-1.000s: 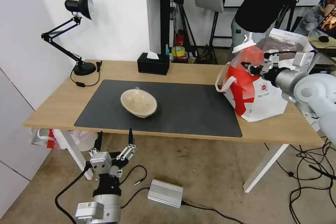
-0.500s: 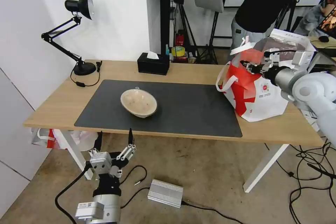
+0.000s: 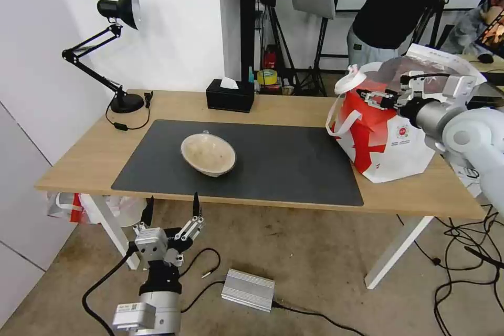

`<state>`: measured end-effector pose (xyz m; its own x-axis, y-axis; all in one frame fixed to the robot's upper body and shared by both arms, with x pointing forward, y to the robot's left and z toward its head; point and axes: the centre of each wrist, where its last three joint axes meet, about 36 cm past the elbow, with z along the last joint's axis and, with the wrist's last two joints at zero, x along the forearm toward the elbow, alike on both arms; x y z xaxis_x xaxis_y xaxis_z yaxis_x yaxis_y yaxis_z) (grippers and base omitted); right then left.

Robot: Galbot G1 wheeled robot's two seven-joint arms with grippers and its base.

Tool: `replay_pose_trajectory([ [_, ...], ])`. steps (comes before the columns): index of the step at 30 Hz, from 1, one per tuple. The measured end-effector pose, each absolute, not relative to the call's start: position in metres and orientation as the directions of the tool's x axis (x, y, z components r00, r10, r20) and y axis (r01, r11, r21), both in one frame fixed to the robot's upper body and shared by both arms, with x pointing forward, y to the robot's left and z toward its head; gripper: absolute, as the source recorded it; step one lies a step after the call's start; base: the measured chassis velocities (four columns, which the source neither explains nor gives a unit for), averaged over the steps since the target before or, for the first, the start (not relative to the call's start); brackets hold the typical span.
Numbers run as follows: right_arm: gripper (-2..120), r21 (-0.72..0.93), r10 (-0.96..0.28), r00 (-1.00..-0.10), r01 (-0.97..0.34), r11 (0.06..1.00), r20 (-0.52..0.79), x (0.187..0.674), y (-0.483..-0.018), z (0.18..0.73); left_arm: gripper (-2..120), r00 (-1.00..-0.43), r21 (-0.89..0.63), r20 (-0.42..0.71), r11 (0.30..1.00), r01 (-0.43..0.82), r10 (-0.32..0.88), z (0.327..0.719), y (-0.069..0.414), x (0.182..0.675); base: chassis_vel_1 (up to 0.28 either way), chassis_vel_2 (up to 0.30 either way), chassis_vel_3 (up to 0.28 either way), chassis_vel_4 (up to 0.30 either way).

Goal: Pick up the trash from the table and place it into the takeout bag.

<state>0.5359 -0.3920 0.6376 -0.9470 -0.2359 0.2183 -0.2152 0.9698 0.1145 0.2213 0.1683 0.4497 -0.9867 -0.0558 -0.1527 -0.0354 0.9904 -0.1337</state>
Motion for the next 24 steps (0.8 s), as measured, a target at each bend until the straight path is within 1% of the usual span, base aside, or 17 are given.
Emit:
replay_pose_trajectory([
  [3, 100, 0.115, -0.234, -0.948, -0.213, 0.97, 0.218, 0.536, -0.392, 0.638, 100, -0.987, -0.133, -0.153, 0.99, -0.035, -0.055, 0.449, 0.168, 0.222, 0.0, 0.0, 0.0, 0.0],
  [11, 100, 0.106, -0.217, -0.953, -0.198, 0.974, 0.212, 0.537, -0.394, 0.641, 100, -0.987, -0.132, -0.154, 0.991, -0.033, -0.053, 0.449, 0.169, 0.223, 0.0, 0.0, 0.0, 0.0],
  [19, 100, -0.018, -0.136, -0.976, -0.141, 0.99, 0.171, 0.54, -0.402, 0.653, 100, -0.987, -0.131, -0.154, 0.991, -0.03, -0.051, 0.449, 0.169, 0.224, 0.0, 0.0, 0.0, 0.0],
  [24, 100, -0.05, -0.113, -0.982, -0.122, 0.991, 0.152, 0.54, -0.407, 0.661, 100, -0.987, -0.129, -0.153, 0.991, -0.029, -0.049, 0.448, 0.17, 0.224, 0.0, 0.0, 0.0, 0.0],
])
